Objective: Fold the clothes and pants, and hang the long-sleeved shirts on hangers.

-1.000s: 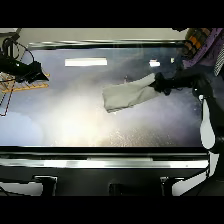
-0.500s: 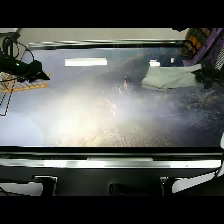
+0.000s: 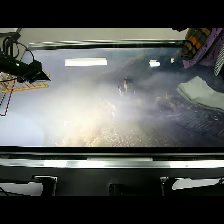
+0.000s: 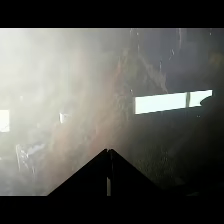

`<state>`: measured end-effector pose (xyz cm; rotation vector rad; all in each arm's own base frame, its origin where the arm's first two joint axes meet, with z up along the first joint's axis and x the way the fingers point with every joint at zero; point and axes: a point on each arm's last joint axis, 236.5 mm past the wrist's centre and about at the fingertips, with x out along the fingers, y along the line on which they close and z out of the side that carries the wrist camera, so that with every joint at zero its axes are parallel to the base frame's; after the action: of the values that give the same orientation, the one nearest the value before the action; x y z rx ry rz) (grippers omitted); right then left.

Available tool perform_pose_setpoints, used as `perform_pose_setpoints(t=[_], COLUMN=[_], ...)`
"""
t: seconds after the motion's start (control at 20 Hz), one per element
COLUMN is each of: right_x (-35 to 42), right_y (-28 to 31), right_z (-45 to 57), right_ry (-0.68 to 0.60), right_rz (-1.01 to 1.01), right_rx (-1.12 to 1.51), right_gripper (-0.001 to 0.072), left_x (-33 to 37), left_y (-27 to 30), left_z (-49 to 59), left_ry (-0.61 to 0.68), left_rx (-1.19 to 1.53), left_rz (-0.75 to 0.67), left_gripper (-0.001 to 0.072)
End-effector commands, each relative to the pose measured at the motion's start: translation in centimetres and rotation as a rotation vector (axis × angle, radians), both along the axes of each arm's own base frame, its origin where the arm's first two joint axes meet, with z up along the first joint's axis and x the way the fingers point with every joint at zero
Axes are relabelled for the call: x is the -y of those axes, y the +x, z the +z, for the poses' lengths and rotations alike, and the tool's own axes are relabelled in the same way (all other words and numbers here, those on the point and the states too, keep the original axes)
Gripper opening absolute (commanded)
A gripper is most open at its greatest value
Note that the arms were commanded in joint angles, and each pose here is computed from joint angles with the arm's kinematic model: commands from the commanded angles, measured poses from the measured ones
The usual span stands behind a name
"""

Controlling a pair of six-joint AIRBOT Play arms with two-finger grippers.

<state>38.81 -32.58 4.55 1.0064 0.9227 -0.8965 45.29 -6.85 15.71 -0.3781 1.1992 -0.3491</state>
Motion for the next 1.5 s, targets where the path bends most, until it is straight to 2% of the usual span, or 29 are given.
perform_pose_setpoints(t=[0.0,0.2,0.45,0.9,0.95,1.0,1.05,1.1,1.25,1.35,1.4,1.45], right_x=[2.2,-1.2,-4.4,-5.5,-5.4,-5.1,-4.8,-4.5,-3.8,-3.7,-4.4,-5.7], right_y=[-9.6,-14.0,-18.5,-23.3,-23.6,-24.0,-24.5,-24.8,-22.3,-16.1,-12.1,-7.8], right_z=[-0.8,-4.2,-6.9,-8.8,-8.7,-8.4,-8.1,-7.7,-6.1,-4.1,-2.7,-0.9], right_ry=[-0.114,-0.043,-0.014,-0.047,-0.054,-0.067,-0.081,-0.099,-0.144,-0.166,-0.158,-0.14], right_rz=[-0.094,-0.105,-0.119,-0.093,-0.093,-0.093,-0.093,-0.095,-0.106,-0.051,0.007,0.084], right_rx=[-0.333,-0.446,-0.526,-0.669,-0.683,-0.703,-0.723,-0.733,-0.595,-0.314,-0.147,0.027], right_gripper=[0.0032,0.0033,0.0032,0.0033,0.0054,0.0168,0.0342,0.0421,0.0421,0.0412,0.0366,0.0288], left_x=[0.0,0.0,0.0,0.0,0.0,0.0,0.0,0.0,0.0,-0.1,-0.2,-0.7], left_y=[-0.1,-0.1,-0.2,-0.2,-0.2,-0.2,-0.2,-0.2,-0.2,-0.2,-0.1,0.0], left_z=[0.0,0.0,0.0,-0.1,-0.1,0.0,0.0,0.0,-0.1,-0.2,-0.3,-0.7], left_ry=[-0.001,0.0,0.0,0.0,0.0,0.0,0.0,0.0,0.001,0.004,0.008,0.032], left_rx=[-0.003,-0.003,-0.007,-0.008,-0.008,-0.007,-0.007,-0.008,-0.008,-0.009,-0.012,-0.015], left_rz=[-0.001,-0.002,-0.004,-0.004,-0.004,-0.004,-0.004,-0.004,-0.004,-0.002,0.0,0.008], left_gripper=[0.0014,0.0013,0.0014,0.0014,0.0014,0.0013,0.0014,0.0014,0.0014,0.0014,0.0014,0.0014])
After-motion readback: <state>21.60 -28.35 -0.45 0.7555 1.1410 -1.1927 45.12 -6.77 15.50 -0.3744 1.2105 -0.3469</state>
